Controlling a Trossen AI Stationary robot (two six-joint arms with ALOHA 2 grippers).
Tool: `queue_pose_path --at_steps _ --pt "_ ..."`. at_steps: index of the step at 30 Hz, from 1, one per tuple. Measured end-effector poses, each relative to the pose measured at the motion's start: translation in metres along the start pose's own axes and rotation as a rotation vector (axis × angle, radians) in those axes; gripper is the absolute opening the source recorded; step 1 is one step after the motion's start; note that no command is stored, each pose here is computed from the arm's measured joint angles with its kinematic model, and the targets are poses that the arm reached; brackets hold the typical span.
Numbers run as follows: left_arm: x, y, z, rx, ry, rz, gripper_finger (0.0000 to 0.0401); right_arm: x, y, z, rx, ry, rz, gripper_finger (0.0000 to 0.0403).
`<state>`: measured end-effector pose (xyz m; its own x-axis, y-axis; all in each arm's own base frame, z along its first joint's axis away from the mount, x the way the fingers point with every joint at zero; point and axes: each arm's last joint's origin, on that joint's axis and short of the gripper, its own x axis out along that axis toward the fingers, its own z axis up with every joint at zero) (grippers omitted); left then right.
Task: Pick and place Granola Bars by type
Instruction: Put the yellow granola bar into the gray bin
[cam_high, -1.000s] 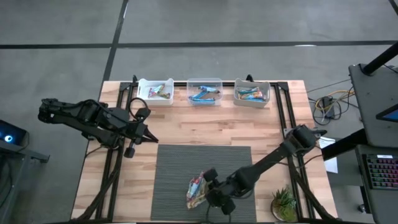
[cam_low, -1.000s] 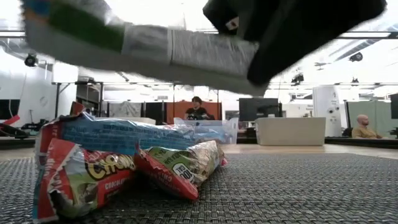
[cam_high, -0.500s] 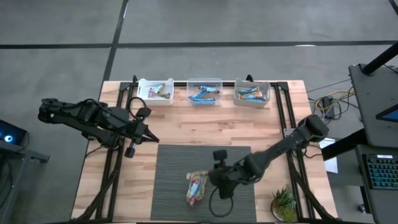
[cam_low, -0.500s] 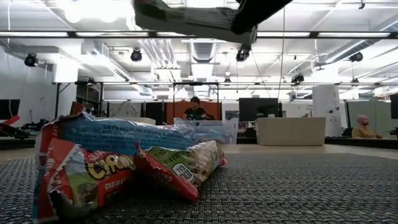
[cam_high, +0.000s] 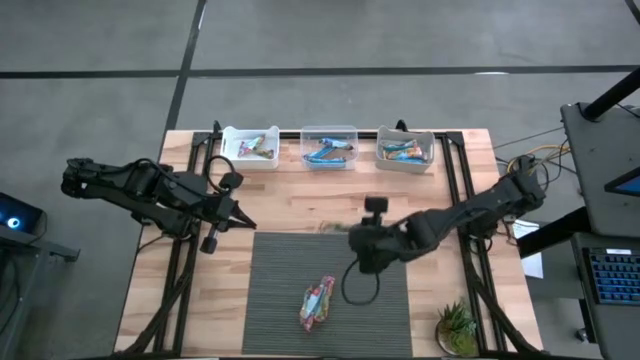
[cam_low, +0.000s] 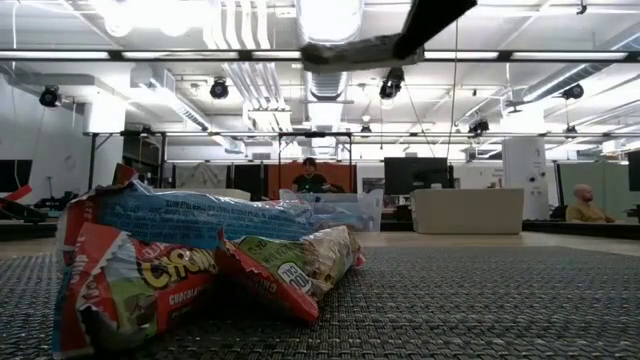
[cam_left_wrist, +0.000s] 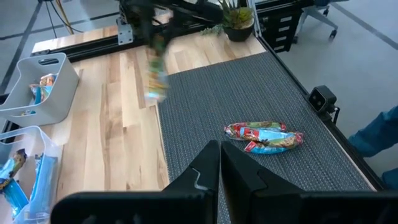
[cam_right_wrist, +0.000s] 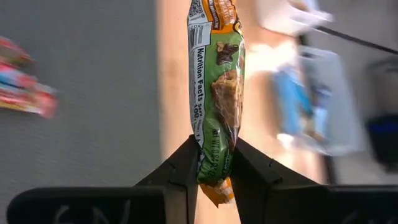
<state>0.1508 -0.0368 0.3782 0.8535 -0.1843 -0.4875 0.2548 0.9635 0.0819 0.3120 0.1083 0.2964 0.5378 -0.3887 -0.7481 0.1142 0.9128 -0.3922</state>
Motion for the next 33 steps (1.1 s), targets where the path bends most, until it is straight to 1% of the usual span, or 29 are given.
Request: queue_pose_path --at_steps 5,11,14,17,19,23,28,30,33 --pt "0.0 0.0 0.0 0.001 0.0 0.0 0.0 -0.006 -0.037 -0.009 0.007 0.078 -0.113 0.0073" --pt "0.0 0.0 0.0 0.002 -0.001 0.0 0.0 -0.013 -0.082 -0.02 0.07 0.158 -0.178 0.0079" --pt "0.0 0.0 0.0 0.002 -0.002 0.0 0.0 -0.018 -0.104 -0.026 0.118 0.178 -0.208 0.0075" --pt "0.0 0.0 0.001 0.004 -0.008 0.0 0.0 -0.022 -0.127 -0.033 0.135 0.199 -0.24 0.0068" --pt "0.0 0.0 0.001 0.006 -0.014 0.001 0.0 -0.024 -0.141 -0.036 0.174 0.202 -0.255 0.0065" --pt "0.0 0.0 0.001 0.028 -0.014 0.002 0.0 -0.028 -0.163 -0.044 0.228 0.213 -0.253 0.0058" --pt "0.0 0.001 0.001 0.03 -0.013 0.016 0.0 -0.029 -0.177 -0.05 0.253 0.225 -0.254 0.0052" --pt "0.0 0.001 0.002 0.03 -0.015 0.018 0.0 -0.029 -0.179 -0.051 0.269 0.226 -0.222 0.0053" --pt "0.0 0.001 0.002 0.028 -0.017 0.018 0.0 -0.028 -0.177 -0.052 0.314 0.225 -0.133 0.0054"
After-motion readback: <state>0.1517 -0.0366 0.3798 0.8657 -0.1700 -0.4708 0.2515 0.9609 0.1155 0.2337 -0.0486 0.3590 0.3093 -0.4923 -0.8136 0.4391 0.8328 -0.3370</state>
